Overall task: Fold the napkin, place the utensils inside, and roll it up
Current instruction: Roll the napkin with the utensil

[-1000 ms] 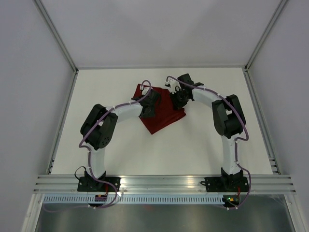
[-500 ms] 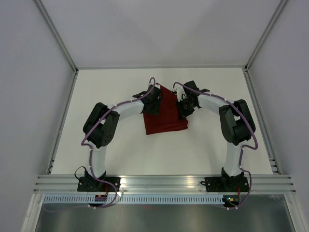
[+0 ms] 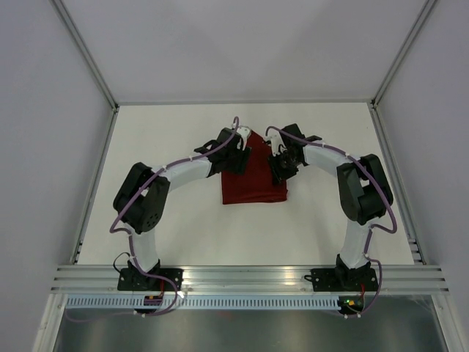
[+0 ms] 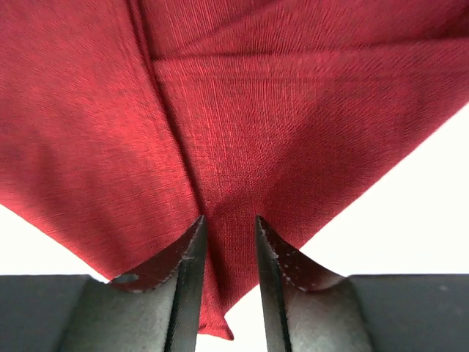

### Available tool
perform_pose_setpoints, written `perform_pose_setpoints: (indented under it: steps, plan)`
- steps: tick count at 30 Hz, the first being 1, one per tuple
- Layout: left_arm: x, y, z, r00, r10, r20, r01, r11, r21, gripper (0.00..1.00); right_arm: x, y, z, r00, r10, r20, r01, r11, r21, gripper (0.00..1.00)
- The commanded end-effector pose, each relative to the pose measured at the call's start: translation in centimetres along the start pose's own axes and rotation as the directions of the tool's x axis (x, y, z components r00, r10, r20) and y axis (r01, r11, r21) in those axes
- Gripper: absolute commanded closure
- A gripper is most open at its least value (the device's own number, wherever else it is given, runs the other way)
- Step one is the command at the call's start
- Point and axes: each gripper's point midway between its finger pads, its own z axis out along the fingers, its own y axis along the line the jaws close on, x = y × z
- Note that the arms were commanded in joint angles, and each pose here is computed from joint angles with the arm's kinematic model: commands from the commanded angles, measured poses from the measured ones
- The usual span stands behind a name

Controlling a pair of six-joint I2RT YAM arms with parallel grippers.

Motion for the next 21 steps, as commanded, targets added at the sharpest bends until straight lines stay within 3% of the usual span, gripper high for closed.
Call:
perform_pose_setpoints:
  steps: [1,4,6,11,13,14,15,17,21]
  plan:
    - [-6.2,-1.1,-5.0,0.962,0.117,0.245,-0.134,0.989,0.055,0.36,-4.4,0.2,-4.2,0.992,0.009,0.123,-0.01,1.0,0.008,0.6]
    - [-6.4,-2.0,-7.2,0.915,0.22,0.338,-0.247,0.968,0.04,0.33,-7.1,-0.4,-6.7,0.978,0.04,0.205,-0.04,0.999,-0.005,0.58]
    - [-6.3,-3.6,-8.6,0.857,0.331,0.394,-0.347,0.937,-0.032,0.33,-8.9,-1.1,-8.2,0.966,0.059,0.251,-0.056,0.998,-0.016,0.58]
    - [-3.1,-5.8,-8.6,0.781,0.489,0.388,-0.453,0.872,-0.188,0.31,-10.3,-4.9,-10.8,0.93,0.172,0.323,-0.154,0.985,-0.08,0.58]
    - [-0.8,-6.4,-8.5,0.732,0.577,0.363,-0.537,0.816,-0.214,0.34,-10.0,-6.4,-11.2,0.924,0.191,0.332,-0.175,0.981,-0.079,0.58]
    - [-1.0,-7.1,-8.9,0.684,0.611,0.398,-0.569,0.789,-0.232,0.35,-9.5,-6.9,-11.0,0.925,0.192,0.327,-0.177,0.981,-0.074,0.58]
    - [0.8,-7.1,-8.8,0.659,0.638,0.399,-0.601,0.765,-0.231,0.37,-9.2,-7.3,-10.8,0.926,0.194,0.323,-0.181,0.981,-0.071,0.58]
    - [0.0,-8.9,-10.6,0.572,0.632,0.523,-0.618,0.751,-0.231,0.37,-8.6,-8.4,-10.6,0.927,0.202,0.316,-0.193,0.979,-0.06,0.59]
    - [2.3,-9.6,-9.8,0.539,0.66,0.523,-0.689,0.703,-0.177,0.34,-7.5,-9.8,-10.0,0.924,0.229,0.307,-0.219,0.973,-0.067,0.59]
